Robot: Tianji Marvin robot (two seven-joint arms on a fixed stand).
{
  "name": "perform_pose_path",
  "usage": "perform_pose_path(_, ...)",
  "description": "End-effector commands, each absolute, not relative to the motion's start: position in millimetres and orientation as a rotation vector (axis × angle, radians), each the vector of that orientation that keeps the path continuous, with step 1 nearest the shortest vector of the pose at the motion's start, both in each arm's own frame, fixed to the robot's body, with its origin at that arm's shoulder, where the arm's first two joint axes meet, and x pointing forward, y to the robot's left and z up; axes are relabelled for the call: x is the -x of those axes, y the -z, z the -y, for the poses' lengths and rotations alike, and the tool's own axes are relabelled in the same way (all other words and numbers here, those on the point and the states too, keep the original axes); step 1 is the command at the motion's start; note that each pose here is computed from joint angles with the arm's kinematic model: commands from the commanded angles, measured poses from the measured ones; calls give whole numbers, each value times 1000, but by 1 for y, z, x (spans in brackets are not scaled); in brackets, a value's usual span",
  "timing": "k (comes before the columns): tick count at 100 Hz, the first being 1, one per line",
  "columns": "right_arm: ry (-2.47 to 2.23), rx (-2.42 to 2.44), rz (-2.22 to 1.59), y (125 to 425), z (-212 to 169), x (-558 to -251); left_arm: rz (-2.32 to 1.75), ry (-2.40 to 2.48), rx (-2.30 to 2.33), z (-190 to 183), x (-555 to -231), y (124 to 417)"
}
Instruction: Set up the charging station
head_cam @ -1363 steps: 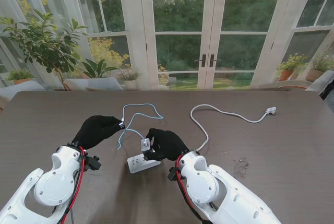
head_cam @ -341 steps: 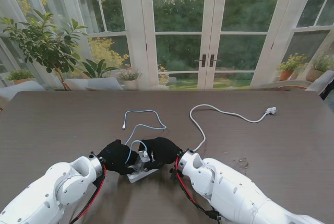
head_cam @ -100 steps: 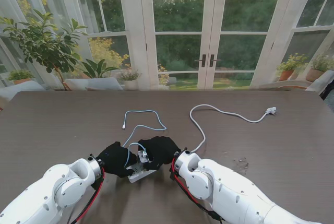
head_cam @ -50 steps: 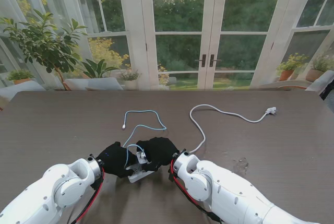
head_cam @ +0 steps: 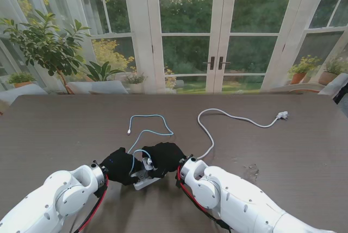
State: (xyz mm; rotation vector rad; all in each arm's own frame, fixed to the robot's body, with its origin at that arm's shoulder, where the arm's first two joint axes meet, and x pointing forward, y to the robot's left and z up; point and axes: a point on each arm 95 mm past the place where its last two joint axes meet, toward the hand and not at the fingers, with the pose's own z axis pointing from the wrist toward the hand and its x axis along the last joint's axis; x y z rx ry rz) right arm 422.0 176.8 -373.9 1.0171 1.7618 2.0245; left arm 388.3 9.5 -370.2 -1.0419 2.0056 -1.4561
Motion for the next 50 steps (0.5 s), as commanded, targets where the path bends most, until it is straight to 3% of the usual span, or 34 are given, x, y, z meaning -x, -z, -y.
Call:
perform_pose_path(1, -2011, -1015, -1785, 373, -179, -422, -2092, 1374, 1092, -16, -374, 395)
perform_pose_path(50, -1967, -1025, -1815, 370, -176, -427, -2100, 1367, 1091, -17, -374, 395)
